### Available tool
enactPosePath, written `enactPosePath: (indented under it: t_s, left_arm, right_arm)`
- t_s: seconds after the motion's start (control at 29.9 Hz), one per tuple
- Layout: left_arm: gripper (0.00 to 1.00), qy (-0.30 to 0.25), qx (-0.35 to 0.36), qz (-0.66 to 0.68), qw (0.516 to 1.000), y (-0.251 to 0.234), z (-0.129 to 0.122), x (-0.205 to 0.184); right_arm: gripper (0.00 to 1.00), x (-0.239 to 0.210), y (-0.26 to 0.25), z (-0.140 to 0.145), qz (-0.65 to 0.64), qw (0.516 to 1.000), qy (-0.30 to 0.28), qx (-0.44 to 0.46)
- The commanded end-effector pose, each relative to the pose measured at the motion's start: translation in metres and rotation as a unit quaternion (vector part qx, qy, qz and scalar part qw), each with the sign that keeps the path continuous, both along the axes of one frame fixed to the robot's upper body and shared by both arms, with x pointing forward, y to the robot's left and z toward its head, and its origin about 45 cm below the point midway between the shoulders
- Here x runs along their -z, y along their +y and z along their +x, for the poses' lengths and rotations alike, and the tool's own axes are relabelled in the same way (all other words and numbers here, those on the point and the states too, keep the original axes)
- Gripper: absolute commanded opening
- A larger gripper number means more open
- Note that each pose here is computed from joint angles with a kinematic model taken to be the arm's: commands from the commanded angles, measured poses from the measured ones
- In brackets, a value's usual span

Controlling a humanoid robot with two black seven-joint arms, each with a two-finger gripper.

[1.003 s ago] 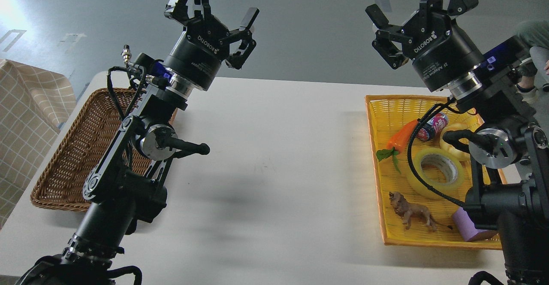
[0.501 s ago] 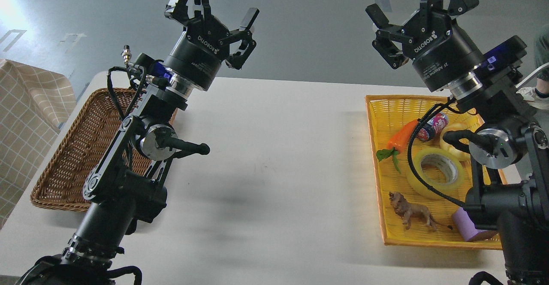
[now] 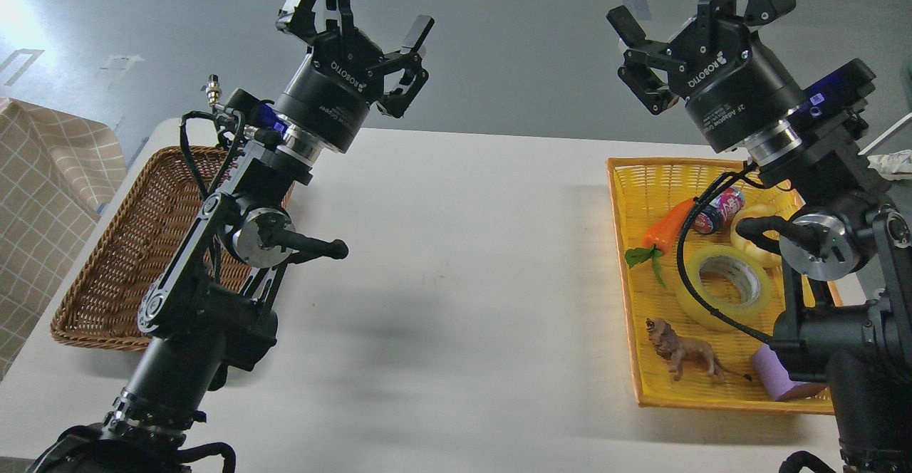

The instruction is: Place and transfer tape with both arms

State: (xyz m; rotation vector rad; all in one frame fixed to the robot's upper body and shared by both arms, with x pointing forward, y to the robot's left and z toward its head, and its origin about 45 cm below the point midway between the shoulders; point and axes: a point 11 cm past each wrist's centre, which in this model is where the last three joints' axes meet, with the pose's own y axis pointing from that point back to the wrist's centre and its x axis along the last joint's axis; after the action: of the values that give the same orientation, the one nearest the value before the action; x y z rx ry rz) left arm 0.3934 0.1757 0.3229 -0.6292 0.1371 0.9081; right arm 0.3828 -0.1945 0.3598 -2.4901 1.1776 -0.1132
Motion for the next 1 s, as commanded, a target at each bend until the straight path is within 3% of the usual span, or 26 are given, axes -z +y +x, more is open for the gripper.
enactPosePath:
  t_s: [0.0,0.97]
  left_arm:
    - [0.98,0.000,-0.001,0.000,1.000,0.0004,-0.0001,0.0008]
    - [0.98,0.001,-0.005,-0.004,1.000,0.0015,-0.0014,0.0034]
  right_arm:
    - [1.00,0.0005,0.0000,-0.0008,0.000,1.000,0.000,-0.001]
    - [1.00,-0.0003,0.0007,-0.0013,0.000,1.000,-0.001,-0.002]
